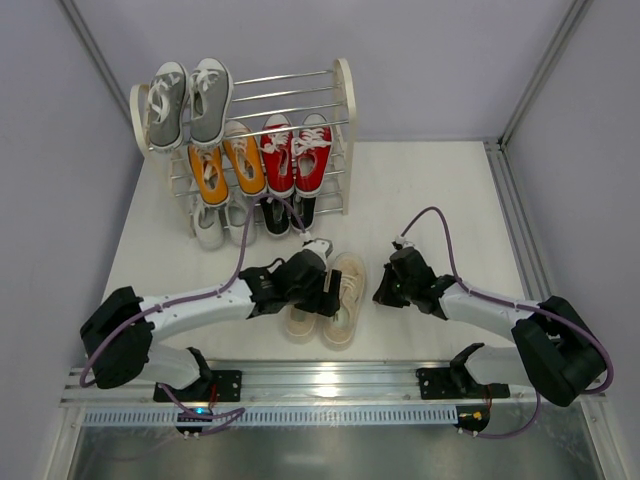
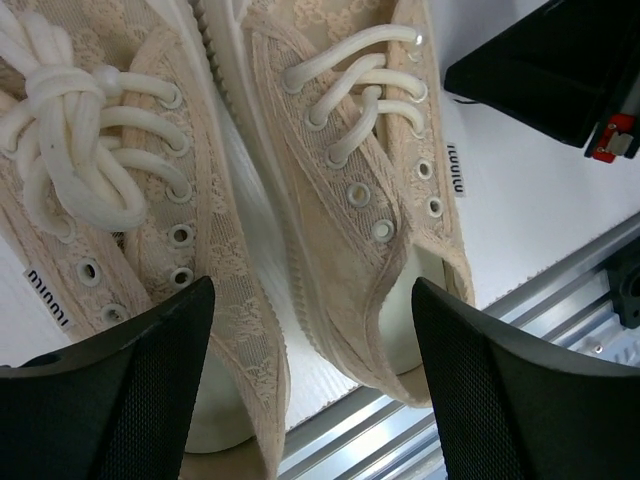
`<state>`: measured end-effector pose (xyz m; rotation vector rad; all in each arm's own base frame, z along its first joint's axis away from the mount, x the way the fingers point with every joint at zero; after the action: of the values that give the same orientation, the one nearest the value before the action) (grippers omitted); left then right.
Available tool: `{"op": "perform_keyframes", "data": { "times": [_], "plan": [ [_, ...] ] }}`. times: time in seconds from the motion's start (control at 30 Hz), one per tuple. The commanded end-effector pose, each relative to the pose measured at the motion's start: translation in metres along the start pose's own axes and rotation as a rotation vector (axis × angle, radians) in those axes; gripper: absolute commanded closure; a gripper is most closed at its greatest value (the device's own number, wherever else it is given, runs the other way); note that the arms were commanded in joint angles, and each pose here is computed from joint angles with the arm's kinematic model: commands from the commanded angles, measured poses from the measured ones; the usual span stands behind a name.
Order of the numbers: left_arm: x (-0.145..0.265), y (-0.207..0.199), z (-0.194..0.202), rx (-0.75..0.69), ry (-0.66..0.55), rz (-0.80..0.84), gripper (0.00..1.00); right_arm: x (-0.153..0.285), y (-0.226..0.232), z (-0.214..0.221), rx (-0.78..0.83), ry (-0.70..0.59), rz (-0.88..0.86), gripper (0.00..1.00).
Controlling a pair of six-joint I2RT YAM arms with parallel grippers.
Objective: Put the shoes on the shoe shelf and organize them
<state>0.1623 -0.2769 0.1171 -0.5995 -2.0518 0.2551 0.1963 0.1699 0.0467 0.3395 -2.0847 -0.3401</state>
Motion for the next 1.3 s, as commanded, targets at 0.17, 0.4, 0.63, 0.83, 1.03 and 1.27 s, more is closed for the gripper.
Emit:
{"op": "perform_keyframes", "data": {
  "times": [0.17,0.4,0.63,0.83,1.03,1.27],
  "plan": [
    [0.019,-0.011,-0.022,-0.011,-0.128,-0.105,0.21,0.000,-0.012,0.006,0.014,0.003,0.031,0.96],
    [0.028,-0.003,-0.029,-0.047,-0.161,-0.265,0.19,0.000,-0.012,0.005,0.017,0.004,0.029,0.96],
    [0.009,0.003,-0.001,-0.027,-0.042,-0.298,0.19,0.000,-0.015,0.008,0.015,0.008,0.034,0.96],
    [0.003,-0.009,0.008,0.001,-0.023,-0.234,0.19,0.000,-0.015,0.008,0.015,0.011,0.033,0.96],
    [0.005,-0.041,0.014,-0.008,-0.003,-0.130,0.20,0.000,-0.016,0.008,0.014,0.008,0.034,0.96],
    [-0.008,-0.031,0.026,-0.008,0.014,-0.190,0.19,0.000,-0.017,0.009,0.015,0.010,0.034,0.96]
  ]
}}
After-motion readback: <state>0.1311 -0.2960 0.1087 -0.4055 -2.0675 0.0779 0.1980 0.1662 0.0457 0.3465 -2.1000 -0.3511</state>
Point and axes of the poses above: each gripper's point midway between its finger pads, its own x axis back along the fingers, its own y axis along the line the jaws close on, z = x × y, the point moved 4 cm from there along x, back along the fingers, and after that the axes turned 7 degrees about x, right-handed, at the moved point
